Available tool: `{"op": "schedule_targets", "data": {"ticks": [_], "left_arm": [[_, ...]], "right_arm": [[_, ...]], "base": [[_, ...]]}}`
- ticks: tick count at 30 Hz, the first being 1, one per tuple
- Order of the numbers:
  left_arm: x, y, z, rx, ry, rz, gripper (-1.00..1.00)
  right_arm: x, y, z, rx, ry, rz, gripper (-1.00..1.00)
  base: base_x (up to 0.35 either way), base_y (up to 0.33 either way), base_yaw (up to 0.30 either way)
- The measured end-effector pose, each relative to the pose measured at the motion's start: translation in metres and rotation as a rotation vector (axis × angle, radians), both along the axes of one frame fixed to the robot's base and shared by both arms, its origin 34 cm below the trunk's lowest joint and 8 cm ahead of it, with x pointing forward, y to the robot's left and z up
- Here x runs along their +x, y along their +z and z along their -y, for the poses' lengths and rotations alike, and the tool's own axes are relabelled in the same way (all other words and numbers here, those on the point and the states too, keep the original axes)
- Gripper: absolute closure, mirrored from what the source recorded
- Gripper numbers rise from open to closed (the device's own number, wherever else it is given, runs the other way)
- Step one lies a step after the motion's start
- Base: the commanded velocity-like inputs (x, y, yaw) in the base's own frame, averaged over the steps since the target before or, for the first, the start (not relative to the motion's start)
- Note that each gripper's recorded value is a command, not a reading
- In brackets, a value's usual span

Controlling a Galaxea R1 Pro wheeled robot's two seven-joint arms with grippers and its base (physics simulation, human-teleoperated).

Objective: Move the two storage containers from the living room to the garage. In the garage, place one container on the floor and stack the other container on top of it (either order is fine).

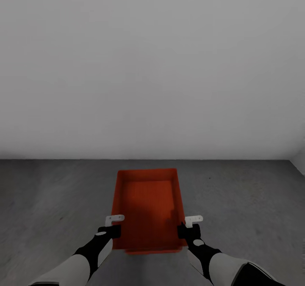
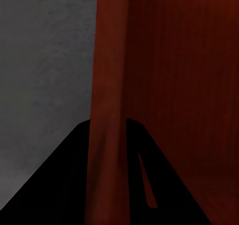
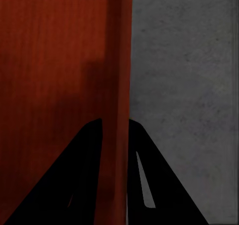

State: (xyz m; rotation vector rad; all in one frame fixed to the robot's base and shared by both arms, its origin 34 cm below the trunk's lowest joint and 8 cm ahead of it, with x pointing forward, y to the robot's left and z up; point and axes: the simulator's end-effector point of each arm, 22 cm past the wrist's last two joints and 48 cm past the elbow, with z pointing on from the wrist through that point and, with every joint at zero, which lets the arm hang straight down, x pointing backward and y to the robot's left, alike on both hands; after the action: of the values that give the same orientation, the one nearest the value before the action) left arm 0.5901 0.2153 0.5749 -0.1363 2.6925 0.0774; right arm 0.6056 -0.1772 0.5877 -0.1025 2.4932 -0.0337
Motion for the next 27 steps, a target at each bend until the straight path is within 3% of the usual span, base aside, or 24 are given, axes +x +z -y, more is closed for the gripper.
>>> {"op": "schedule_targets", "data": {"ticks": [7, 27], "left_arm": [[0.0, 0.0, -0.0001, 0.0, 0.0, 0.0, 1.0], [0.0002, 0.0001, -0.0002, 0.0, 0.0, 0.0, 1.0]], "right_arm": [[0.0, 0.0, -0.0001, 0.0, 0.0, 0.0, 1.0], [0.0, 0.0001, -0.0002, 0.0, 0.0, 0.0, 1.0]], "base": [[0.0, 0.0, -0.17], [0.0, 0.0, -0.004]]}}
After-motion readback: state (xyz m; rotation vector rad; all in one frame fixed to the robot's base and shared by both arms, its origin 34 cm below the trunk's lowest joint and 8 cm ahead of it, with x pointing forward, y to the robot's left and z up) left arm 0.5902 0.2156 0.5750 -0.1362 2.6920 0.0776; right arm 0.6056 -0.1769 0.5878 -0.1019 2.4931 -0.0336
